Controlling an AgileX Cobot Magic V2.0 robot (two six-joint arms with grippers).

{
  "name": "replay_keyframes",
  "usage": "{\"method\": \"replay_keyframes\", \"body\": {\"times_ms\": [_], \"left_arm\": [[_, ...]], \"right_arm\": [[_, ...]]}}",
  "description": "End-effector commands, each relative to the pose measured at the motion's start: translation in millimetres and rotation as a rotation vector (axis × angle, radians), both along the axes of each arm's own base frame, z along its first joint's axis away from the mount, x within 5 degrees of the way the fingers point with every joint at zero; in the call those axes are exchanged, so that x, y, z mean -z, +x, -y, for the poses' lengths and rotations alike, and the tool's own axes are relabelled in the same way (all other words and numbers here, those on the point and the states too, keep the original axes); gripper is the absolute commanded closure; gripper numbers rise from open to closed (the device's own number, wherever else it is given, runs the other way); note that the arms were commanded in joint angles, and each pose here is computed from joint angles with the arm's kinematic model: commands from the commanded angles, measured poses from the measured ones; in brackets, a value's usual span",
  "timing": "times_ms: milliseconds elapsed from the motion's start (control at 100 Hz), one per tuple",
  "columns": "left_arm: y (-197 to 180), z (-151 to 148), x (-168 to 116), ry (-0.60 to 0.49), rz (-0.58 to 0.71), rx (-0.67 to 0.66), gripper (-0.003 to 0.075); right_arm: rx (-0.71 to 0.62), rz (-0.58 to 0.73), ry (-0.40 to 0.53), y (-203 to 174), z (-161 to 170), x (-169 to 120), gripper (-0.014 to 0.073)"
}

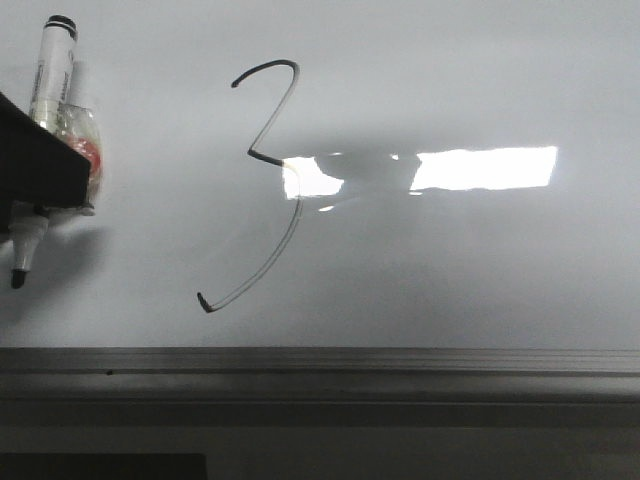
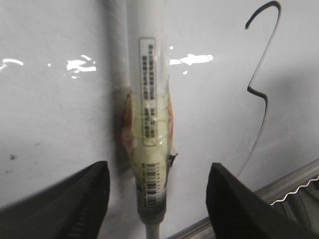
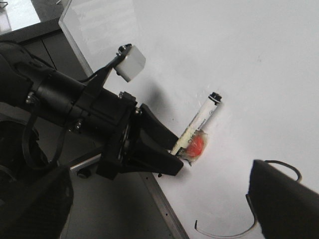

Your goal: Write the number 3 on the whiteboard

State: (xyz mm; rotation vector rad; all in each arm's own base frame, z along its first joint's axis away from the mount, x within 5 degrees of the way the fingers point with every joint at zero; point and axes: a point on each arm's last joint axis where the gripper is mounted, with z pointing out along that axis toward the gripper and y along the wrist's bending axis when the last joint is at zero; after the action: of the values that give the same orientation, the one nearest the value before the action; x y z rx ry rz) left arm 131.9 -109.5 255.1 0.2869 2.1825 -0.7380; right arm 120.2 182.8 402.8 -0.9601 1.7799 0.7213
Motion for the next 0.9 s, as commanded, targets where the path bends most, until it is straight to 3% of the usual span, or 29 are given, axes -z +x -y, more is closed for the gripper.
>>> {"method": "replay_keyframes", "body": {"times_ms": [0,70,110,140,220,240,370,550,760,890], "left_arm": [[-1,-4,-22,-0.061,0.101,-0.018,0.0301],[-11,-10,-33,-0.093,0.157,-0.012,0.0339],[-18,-16,-41,-0.121,0.204,-0.012,0.0411],[-23,-20,-47,-0.134,0.248,-0.01,0.0477],[-39,-33,-63,-0.153,0.393,-0.002,0.0713],[-44,-37,-66,-0.151,0.435,0.001,0.0738],[-70,-58,-79,-0.159,0.626,0.001,0.0741],[-95,-79,-65,-0.127,0.791,-0.008,0.0741],[-106,-88,-42,-0.109,0.86,-0.016,0.0741],[-105,-87,-36,-0.101,0.849,-0.013,0.0741]], "right_arm": [[0.013,0.059,0.077,-2,6,-19,-0.0029],[0.015,0.07,0.076,-4,9,-18,0.0059],[0.019,0.088,0.082,-5,12,-17,0.0162],[0.022,0.096,0.086,-7,15,-16,0.0253],[0.028,0.12,0.094,-12,23,-10,0.0594],[0.03,0.127,0.095,-13,26,-7,0.0673],[0.041,0.174,0.108,-23,43,13,0.0646],[0.064,0.285,0.204,-42,73,47,0.0646],[0.083,0.354,0.309,-61,101,90,0.0646],[0.082,0.347,0.3,-65,107,105,0.0646]]}}
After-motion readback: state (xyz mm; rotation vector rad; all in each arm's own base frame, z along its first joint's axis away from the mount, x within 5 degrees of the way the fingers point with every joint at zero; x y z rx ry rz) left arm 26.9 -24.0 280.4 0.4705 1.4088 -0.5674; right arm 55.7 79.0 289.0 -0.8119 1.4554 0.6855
